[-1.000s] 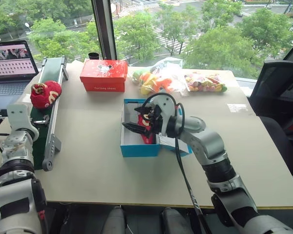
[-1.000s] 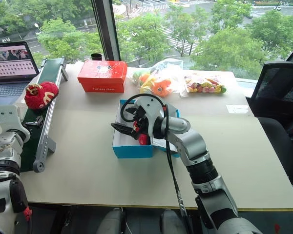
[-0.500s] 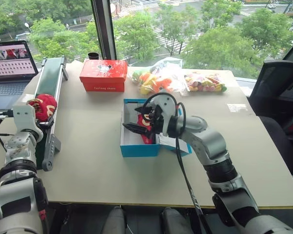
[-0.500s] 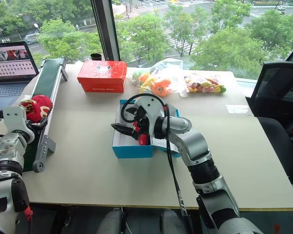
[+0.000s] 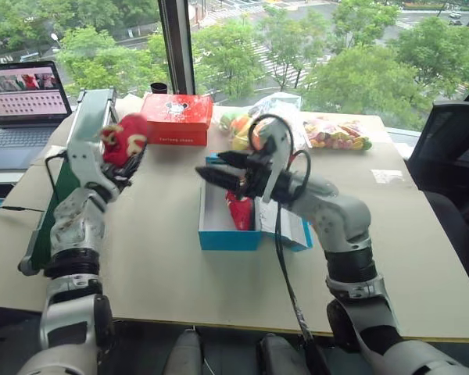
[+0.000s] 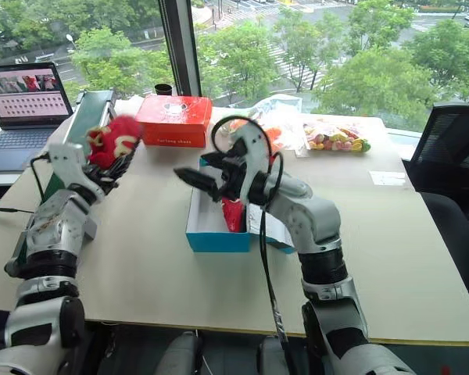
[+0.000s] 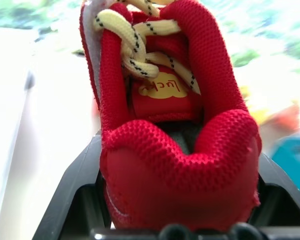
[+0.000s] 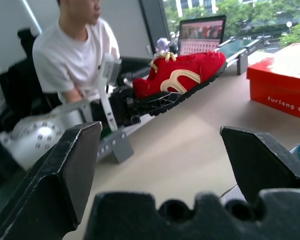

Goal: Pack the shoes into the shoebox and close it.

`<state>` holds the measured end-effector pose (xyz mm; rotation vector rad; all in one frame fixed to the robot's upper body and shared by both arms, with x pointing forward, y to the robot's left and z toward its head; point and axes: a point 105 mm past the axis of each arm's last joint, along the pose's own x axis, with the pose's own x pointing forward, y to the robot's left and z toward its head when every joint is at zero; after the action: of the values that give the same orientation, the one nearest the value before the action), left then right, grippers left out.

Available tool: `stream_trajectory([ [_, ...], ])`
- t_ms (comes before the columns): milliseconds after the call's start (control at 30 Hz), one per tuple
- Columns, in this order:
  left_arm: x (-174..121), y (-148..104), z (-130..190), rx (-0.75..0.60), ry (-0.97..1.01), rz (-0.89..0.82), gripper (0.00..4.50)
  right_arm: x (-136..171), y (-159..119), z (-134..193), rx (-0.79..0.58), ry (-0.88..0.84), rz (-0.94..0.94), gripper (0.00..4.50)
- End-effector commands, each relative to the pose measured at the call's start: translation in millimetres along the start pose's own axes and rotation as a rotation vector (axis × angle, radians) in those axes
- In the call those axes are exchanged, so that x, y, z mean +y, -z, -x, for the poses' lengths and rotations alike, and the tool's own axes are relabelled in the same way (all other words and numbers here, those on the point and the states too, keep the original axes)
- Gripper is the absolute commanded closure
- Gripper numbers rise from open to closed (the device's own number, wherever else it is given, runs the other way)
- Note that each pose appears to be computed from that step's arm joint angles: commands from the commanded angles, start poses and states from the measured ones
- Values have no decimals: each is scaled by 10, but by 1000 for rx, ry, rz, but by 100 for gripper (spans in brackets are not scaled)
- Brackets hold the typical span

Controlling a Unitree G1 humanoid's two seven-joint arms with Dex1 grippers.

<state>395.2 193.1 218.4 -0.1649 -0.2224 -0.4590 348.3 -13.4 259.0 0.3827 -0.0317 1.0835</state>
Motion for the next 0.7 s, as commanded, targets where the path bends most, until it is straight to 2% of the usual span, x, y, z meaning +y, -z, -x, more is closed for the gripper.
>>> stream_trajectory([
  [33, -648, -181, -22, -34, 205, 77, 204, -37, -221, 40, -93, 18, -172, 0],
  [167, -1170, -216, 91, -18, 428, 186, 204, -80, -193, 53, -75, 58, -194, 0],
  [233, -1338, -198, 143, 0, 498, 222, 204, -98, -193, 68, -77, 71, -201, 0],
  [500, -1340, -228, 135, 4, 490, 234, 204, -174, -227, 115, -103, 107, -236, 0],
  [700, -1279, -227, 162, 15, 470, 208, 204, -213, -271, 290, -102, 82, -270, 0],
])
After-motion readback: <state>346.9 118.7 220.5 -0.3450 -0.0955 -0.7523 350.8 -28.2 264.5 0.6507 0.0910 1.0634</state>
